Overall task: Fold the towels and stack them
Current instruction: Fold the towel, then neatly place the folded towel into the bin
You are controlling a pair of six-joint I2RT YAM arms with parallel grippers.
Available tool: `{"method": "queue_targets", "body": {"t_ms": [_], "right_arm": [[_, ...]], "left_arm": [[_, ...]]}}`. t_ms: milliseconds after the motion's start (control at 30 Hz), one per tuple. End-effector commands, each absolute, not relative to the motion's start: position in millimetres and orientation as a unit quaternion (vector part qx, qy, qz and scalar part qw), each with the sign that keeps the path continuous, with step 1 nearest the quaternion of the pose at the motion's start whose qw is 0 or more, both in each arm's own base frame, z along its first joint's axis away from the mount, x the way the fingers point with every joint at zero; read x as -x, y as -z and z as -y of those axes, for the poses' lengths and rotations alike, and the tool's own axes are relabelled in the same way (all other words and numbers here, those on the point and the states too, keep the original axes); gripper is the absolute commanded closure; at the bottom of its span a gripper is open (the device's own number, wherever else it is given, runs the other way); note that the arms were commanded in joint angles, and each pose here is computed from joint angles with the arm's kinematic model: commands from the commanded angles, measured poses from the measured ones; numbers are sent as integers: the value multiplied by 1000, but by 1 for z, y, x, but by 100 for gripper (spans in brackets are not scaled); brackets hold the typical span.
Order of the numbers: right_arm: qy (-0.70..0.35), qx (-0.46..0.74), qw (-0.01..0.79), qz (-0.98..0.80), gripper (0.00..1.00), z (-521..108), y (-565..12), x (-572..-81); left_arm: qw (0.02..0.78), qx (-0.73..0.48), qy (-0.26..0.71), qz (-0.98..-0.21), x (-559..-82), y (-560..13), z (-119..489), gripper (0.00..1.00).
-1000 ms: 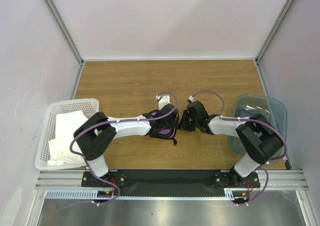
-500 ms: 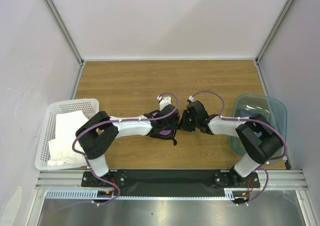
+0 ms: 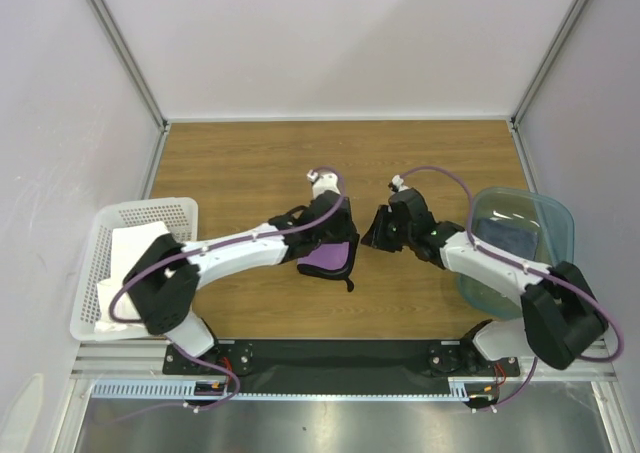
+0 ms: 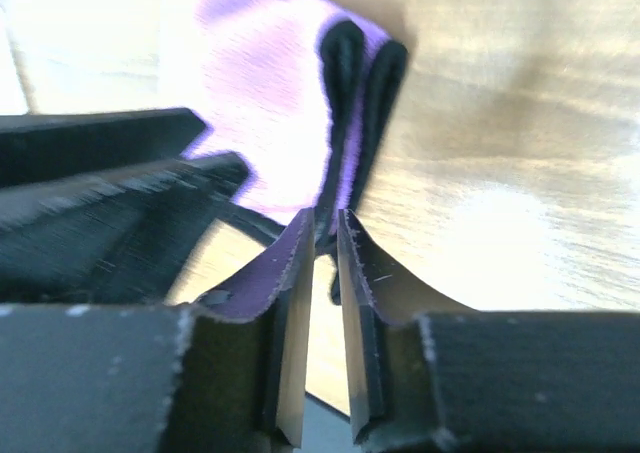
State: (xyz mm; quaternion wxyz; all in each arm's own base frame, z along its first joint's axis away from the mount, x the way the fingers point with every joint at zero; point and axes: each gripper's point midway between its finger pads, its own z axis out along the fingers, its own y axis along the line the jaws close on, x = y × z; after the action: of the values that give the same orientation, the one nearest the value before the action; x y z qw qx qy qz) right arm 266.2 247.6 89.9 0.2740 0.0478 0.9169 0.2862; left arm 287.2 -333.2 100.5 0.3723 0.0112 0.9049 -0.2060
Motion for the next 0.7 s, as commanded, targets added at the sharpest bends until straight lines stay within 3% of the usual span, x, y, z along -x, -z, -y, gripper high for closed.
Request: {"method": "queue_targets", "body": {"t_ms": [0,133,300,467,667], "right_arm": [[-294,-39,312,-902,78,-244,-130,-274],[-329,-6,318,-889,71,-265,-147,-274],[-294,-18,296,-909,53,-277,-123,-280],[-275,-54,275,-920,35,-274,-90,-277],[-295,-51,273,-914,31,-282,-76,-273]], "left_arm": [[419,20,210,-883,-306,-155,302,48],[431,64,193,-879,-316,-158,248,36],[417,74,166,-890,-314,-137,203,21],[371,68,182,-908,-303,-101,189,20],[364,53,208,-906,-299,-81,196,22]]}}
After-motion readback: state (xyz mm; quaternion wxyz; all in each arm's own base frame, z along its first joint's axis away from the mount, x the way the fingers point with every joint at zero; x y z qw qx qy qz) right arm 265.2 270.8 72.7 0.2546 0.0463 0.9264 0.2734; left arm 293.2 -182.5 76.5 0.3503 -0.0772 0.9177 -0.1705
